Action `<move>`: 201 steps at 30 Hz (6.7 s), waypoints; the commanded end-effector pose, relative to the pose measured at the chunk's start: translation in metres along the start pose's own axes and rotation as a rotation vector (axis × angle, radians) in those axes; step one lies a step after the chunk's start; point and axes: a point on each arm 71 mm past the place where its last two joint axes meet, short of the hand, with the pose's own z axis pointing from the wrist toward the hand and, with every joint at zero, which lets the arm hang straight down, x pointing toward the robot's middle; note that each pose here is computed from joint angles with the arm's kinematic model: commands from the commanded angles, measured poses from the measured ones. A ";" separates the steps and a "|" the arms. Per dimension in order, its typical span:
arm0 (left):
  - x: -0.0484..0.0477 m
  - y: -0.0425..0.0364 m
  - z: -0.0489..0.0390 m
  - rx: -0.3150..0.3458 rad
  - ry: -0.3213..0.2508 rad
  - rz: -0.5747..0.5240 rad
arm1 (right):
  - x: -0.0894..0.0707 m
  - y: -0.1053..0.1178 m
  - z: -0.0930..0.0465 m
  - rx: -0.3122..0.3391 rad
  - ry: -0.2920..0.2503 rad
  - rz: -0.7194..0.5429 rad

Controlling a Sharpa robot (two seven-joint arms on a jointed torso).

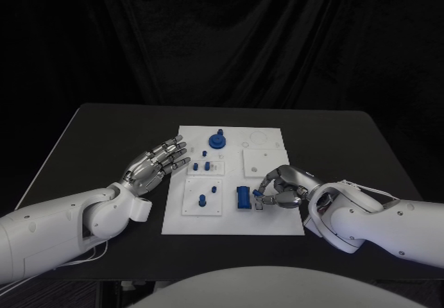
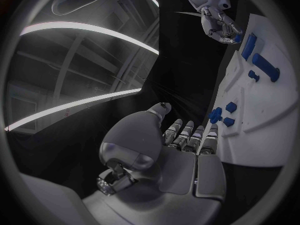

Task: Assemble the parts on the task board

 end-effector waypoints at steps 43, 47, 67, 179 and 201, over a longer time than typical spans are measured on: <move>0.0031 0.0007 0.0002 0.002 0.011 -0.008 | 0.018 -0.029 -0.004 0.318 0.046 0.310; 0.0029 0.0007 0.0001 0.002 0.010 -0.008 | 0.019 -0.028 -0.004 0.313 0.047 0.298; 0.0025 0.0009 0.0000 -0.002 0.010 -0.008 | 0.021 -0.024 0.001 0.282 0.062 0.261; 0.0006 0.0003 -0.0017 -0.006 0.009 -0.008 | 0.032 -0.035 -0.028 0.186 0.182 0.191; 0.0011 0.0010 -0.0006 -0.008 0.013 -0.010 | 0.035 -0.038 -0.019 0.215 0.191 0.181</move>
